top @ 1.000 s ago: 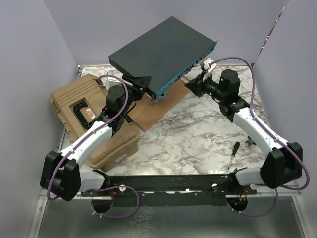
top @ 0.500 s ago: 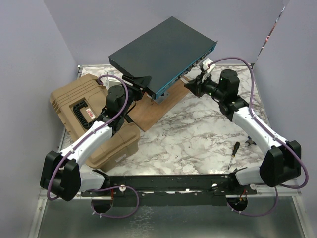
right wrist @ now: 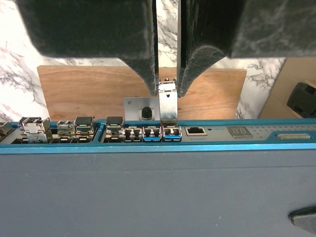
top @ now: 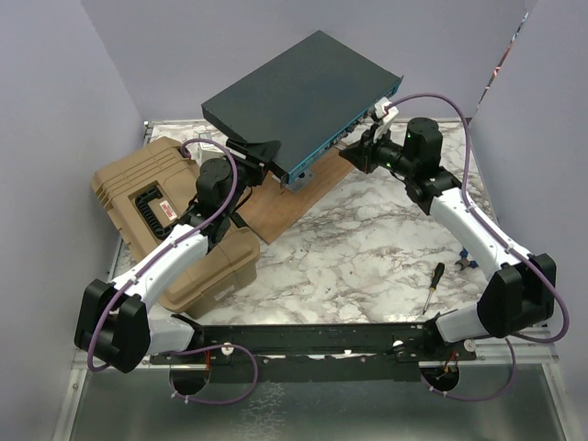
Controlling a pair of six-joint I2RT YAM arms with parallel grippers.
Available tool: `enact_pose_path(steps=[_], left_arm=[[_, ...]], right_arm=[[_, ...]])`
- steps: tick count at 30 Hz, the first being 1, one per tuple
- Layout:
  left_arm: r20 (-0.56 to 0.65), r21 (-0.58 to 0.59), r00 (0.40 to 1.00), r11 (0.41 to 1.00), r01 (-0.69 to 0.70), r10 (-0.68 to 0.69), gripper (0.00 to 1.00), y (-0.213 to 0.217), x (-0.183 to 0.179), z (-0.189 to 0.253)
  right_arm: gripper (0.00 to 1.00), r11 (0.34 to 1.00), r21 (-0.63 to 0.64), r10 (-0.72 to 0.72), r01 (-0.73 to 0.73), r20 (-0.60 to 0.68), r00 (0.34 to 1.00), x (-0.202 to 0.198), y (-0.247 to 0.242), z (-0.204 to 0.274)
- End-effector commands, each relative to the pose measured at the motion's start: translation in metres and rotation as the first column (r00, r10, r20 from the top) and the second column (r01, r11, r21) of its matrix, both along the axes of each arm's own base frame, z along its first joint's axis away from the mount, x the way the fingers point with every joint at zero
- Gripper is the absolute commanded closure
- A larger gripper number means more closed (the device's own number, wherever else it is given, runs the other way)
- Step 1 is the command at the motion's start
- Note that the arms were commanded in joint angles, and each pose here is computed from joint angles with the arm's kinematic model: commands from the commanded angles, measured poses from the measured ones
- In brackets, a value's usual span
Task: Insert the plug into the switch port
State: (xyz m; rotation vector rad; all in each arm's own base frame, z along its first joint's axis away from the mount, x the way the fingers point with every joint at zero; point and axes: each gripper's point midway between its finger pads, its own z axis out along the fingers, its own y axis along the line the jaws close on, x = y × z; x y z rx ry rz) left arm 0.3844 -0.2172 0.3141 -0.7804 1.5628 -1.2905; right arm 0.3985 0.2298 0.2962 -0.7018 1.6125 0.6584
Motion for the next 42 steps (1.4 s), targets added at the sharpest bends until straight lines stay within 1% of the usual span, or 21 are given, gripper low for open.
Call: enact_pose_path(steps=[1, 4, 8, 13, 14, 18, 21, 24, 27, 30, 32, 33, 35, 39, 41, 42], left_arm=[[0.031, 0.002, 0.999, 1.000, 0.029, -0.029, 0.88, -0.004, -0.002, 0.004], [0.027, -0.001, 0.999, 0.999, 0.035, -0.035, 0.88, -0.006, -0.003, 0.003], [0.028, -0.004, 0.999, 0.999, 0.042, -0.042, 0.90, -0.007, -0.004, 0.004], [0.024, -0.005, 0.999, 0.999, 0.046, -0.046, 0.91, -0.007, -0.005, 0.002], [0.022, -0.007, 0.999, 0.999, 0.047, -0.047, 0.91, -0.007, -0.005, 0.002], [0.021, -0.008, 0.999, 0.999, 0.046, -0.046, 0.91, -0.006, -0.005, 0.000], [0.022, -0.008, 0.999, 0.999, 0.040, -0.040, 0.91, -0.005, -0.006, 0.001], [0.023, -0.008, 0.999, 0.999, 0.033, -0.033, 0.91, -0.004, -0.006, 0.001], [0.029, -0.008, 0.999, 1.000, 0.028, -0.028, 0.91, -0.002, -0.007, 0.003], [0.030, -0.008, 0.999, 1.000, 0.030, -0.030, 0.91, -0.003, -0.007, 0.004], [0.031, -0.008, 0.999, 0.999, 0.031, -0.031, 0.91, -0.003, -0.007, 0.004], [0.029, -0.008, 0.999, 1.000, 0.030, -0.030, 0.91, -0.002, -0.007, 0.003], [0.030, -0.008, 0.999, 0.999, 0.032, -0.032, 0.91, -0.003, -0.007, 0.003], [0.031, -0.008, 0.999, 0.999, 0.035, -0.035, 0.91, -0.003, -0.008, 0.004], [0.032, -0.009, 0.999, 0.999, 0.035, -0.035, 0.91, -0.003, -0.008, 0.005], [0.033, -0.009, 0.999, 0.999, 0.035, -0.035, 0.91, -0.003, -0.008, 0.005]], right_arm=[[1.00, 0.999, 0.031, 0.007, -0.008, 0.013, 1.000, 0.007, 0.008, 0.025], [1.00, 0.999, 0.036, 0.021, -0.022, 0.025, 0.999, 0.007, 0.015, 0.032], [1.00, 0.998, 0.046, 0.033, -0.034, 0.029, 0.999, 0.008, 0.028, 0.026], [0.99, 0.989, 0.149, -0.007, 0.002, 0.035, 0.999, 0.015, 0.036, 0.035], [0.98, 0.987, 0.161, -0.014, 0.008, 0.038, 0.999, 0.018, 0.036, 0.037], [0.85, 0.982, 0.189, -0.026, 0.017, 0.045, 0.999, 0.020, 0.038, 0.044], [0.68, 0.979, 0.194, -0.070, 0.060, 0.049, 0.996, 0.016, 0.028, 0.044], [0.58, 0.980, 0.180, -0.101, 0.089, 0.059, 0.993, 0.008, 0.015, 0.041], [0.51, 0.981, 0.163, -0.112, 0.101, 0.061, 0.992, 0.000, 0.004, 0.036], [0.50, 0.983, 0.146, -0.120, 0.111, 0.060, 0.991, -0.006, -0.002, 0.030], [0.51, 0.984, 0.136, -0.123, 0.115, 0.055, 0.991, -0.008, -0.004, 0.025], [0.53, 0.984, 0.132, -0.127, 0.120, 0.051, 0.991, -0.009, -0.005, 0.023], [0.65, 0.986, 0.118, -0.126, 0.121, 0.041, 0.991, -0.008, -0.005, 0.017], [0.96, 0.990, 0.108, -0.090, 0.087, 0.024, 0.996, -0.007, 0.002, 0.010], [1.00, 0.991, 0.115, -0.065, 0.062, 0.021, 0.998, -0.007, 0.007, 0.011], [1.00, 0.991, 0.120, -0.059, 0.056, 0.021, 0.998, -0.006, 0.009, 0.011]])
